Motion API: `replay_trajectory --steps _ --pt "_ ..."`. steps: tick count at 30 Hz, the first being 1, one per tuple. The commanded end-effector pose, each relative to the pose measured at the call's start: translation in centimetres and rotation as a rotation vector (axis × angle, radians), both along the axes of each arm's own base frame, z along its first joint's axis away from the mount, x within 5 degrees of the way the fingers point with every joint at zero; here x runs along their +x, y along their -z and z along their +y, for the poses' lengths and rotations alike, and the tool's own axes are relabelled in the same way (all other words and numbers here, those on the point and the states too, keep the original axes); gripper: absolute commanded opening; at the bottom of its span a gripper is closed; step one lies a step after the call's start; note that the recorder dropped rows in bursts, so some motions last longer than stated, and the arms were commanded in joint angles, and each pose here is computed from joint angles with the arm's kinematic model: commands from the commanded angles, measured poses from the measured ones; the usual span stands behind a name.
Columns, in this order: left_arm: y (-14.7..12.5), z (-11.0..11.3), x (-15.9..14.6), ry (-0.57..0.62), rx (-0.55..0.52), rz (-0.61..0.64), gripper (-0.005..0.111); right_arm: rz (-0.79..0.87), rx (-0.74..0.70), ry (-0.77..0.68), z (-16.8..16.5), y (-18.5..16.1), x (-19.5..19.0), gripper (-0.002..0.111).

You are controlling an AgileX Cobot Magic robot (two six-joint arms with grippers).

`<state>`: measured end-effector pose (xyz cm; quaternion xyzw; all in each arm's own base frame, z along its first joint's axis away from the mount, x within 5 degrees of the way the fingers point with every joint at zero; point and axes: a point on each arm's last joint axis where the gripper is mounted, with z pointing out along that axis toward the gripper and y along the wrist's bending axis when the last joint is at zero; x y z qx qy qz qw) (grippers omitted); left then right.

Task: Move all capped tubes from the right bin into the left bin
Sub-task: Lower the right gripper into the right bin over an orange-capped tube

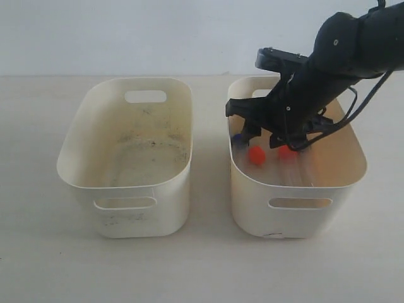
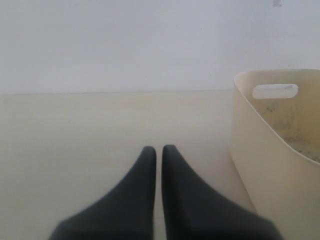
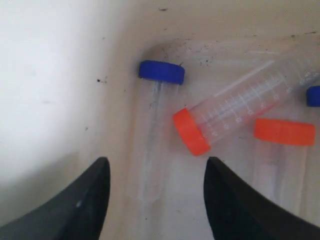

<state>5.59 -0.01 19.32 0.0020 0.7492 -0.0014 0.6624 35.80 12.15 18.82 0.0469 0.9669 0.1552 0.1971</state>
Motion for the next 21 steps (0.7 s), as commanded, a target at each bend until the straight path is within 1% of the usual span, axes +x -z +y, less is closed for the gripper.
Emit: replay_trajectory --steps 1,3,5,9,21 --pt "-0.2 0.0 0.0 -0.001 -0.016 -0.008 0.004 -0.004 0.006 0.127 -0.4 0.4 0.6 0.054" --pt "-0.2 0.0 0.0 -0.001 -0.016 -0.008 0.004 0.016 -0.002 0.194 -0.6 0.9 0.7 0.054" --pt "-0.2 0.0 0.0 -0.001 -0.016 -0.008 0.004 0.040 0.024 0.259 -0.7 1.1 0.7 0.054" --pt "-0.2 0.0 0.0 -0.001 -0.016 -0.008 0.004 0.022 0.050 0.297 -0.6 1.1 1.0 0.054" --pt "-0.2 0.0 0.0 -0.001 -0.016 -0.008 0.004 0.116 0.078 0.424 -0.6 3.4 1.1 0.054"
